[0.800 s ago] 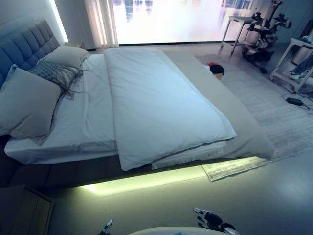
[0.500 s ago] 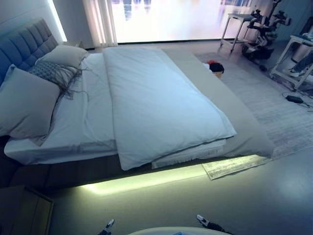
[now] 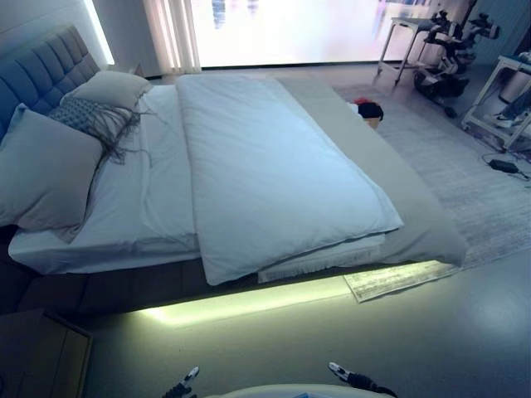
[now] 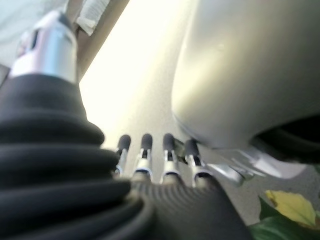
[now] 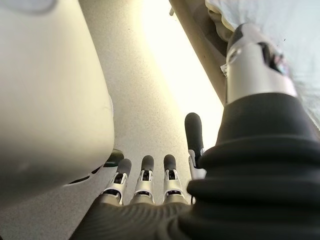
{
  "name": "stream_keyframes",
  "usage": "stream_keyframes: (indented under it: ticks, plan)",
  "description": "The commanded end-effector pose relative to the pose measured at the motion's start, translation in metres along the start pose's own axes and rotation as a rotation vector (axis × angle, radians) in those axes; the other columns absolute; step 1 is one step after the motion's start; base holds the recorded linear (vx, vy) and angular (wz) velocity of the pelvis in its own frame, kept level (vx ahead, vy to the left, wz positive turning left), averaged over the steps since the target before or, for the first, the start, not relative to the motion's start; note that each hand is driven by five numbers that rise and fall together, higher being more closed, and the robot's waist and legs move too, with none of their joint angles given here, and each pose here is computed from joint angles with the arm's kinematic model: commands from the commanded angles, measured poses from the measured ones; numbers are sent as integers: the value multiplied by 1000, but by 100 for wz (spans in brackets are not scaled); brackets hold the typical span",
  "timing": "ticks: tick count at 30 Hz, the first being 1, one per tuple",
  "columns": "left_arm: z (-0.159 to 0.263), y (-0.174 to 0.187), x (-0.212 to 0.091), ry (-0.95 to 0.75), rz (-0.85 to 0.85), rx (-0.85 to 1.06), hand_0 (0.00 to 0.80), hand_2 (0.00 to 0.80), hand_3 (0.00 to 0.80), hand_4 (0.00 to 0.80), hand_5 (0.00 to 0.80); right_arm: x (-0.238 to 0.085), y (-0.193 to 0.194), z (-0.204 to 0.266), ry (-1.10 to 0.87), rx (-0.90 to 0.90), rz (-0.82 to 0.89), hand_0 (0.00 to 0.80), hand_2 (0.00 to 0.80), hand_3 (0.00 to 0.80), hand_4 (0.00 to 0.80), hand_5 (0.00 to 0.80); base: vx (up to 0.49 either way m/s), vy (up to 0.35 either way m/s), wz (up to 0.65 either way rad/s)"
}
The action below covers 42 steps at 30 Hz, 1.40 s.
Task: Make the bed neatly
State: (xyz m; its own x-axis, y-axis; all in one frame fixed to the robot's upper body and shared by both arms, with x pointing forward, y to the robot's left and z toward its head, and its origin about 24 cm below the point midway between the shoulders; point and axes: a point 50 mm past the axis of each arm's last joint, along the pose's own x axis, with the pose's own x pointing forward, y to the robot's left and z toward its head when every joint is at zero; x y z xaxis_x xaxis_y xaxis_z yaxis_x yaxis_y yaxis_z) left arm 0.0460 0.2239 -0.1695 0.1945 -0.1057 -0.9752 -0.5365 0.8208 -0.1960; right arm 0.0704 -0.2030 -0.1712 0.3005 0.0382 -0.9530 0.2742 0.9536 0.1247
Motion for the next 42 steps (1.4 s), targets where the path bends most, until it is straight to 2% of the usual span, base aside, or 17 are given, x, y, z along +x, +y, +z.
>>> stream_keyframes:
  ticks: [1, 12, 20, 28, 32, 35, 42]
  plan:
    - [-16, -36, 10, 102, -95, 11, 0, 0, 0, 0, 0, 4, 11, 17, -7, -53, 14, 0, 0, 0, 0, 0, 0, 0, 0]
    - [-20, -27, 8, 148, -54, 67, 0, 0, 0, 0, 0, 5, 12, 18, -14, -24, -12, 0, 0, 0, 0, 0, 35, -42, -1]
    - [-8, -42, 11, 79, -102, 17, 0, 0, 0, 0, 0, 4, 3, 31, 8, -124, -49, 0, 0, 0, 0, 0, -16, -83, -16]
    - [-18, -26, 8, 104, -54, -22, 0, 0, 0, 0, 0, -2, -18, 27, 24, -105, -106, 0, 0, 0, 0, 0, 280, 125, -39]
    - [-26, -21, 8, 109, -39, -28, 0, 0, 0, 0, 0, -3, -23, 20, 18, -83, -109, 0, 0, 0, 0, 0, 344, 182, 11]
    - [-27, -19, 7, 112, -26, -33, 0, 0, 0, 0, 0, -2, -20, 18, 19, -54, -116, 0, 0, 0, 0, 0, 430, 281, 8]
    - [-15, -18, 6, 89, -28, 8, 0, 0, 0, 0, 0, 3, 3, 25, -13, -59, -4, 0, 0, 0, 0, 0, 375, 268, -4]
